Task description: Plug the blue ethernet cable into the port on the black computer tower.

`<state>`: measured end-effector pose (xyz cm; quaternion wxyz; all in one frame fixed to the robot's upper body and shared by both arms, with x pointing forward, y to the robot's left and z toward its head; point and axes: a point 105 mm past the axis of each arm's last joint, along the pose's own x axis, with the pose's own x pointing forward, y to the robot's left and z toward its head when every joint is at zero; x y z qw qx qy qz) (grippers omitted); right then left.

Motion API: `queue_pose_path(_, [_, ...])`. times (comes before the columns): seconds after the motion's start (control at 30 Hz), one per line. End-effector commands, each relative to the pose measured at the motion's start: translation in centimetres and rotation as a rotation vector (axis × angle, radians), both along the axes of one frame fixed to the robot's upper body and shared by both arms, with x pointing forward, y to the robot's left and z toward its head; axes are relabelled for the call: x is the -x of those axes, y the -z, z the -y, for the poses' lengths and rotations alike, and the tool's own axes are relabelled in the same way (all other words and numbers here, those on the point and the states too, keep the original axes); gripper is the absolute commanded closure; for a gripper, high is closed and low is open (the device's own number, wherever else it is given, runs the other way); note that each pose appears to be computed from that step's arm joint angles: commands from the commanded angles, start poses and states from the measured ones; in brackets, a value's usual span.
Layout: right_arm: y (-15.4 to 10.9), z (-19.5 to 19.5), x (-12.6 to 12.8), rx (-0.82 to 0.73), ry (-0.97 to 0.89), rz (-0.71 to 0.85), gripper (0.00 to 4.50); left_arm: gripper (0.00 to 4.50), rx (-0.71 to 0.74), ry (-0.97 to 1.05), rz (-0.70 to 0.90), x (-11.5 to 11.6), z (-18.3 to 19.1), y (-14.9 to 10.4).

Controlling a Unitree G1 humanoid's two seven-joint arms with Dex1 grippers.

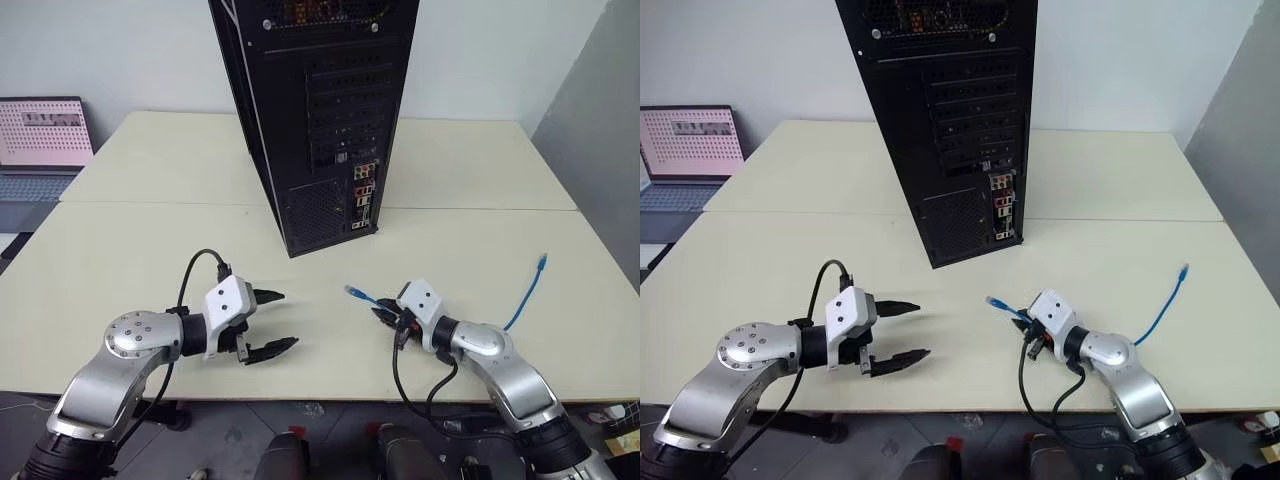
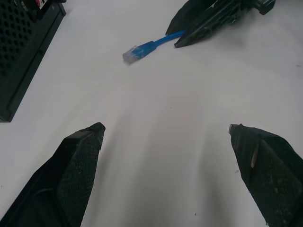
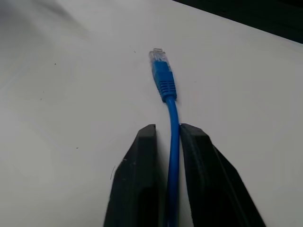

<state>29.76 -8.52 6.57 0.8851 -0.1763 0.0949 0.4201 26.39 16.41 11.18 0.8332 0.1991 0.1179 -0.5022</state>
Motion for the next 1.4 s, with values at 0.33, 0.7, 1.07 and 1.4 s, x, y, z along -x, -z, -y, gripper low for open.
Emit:
queue_pose_path(0.33, [-5.9,-2.7,1.3,0.128,-0.331,0.249,4.49,0.00,-0.005,0.138,0.050,-2.3,3.0,-1.0])
queue_pose_path(0.7, [-7.2,-3.7,1.7,0.146,-0.383,0.294,4.49,0.00,0.015,0.196,0.061,-3.5,4.5,-1.0])
queue_pose_path(1.07, [-7.1,-3.4,1.7,0.162,-0.381,0.294,4.50,1.07,0.074,0.217,0.051,-3.6,4.7,-1.3])
queue_pose_path(1.4, [-7.0,-3.3,1.8,0.166,-0.385,0.294,4.50,3.13,0.073,0.216,0.062,-3.8,4.9,-1.3])
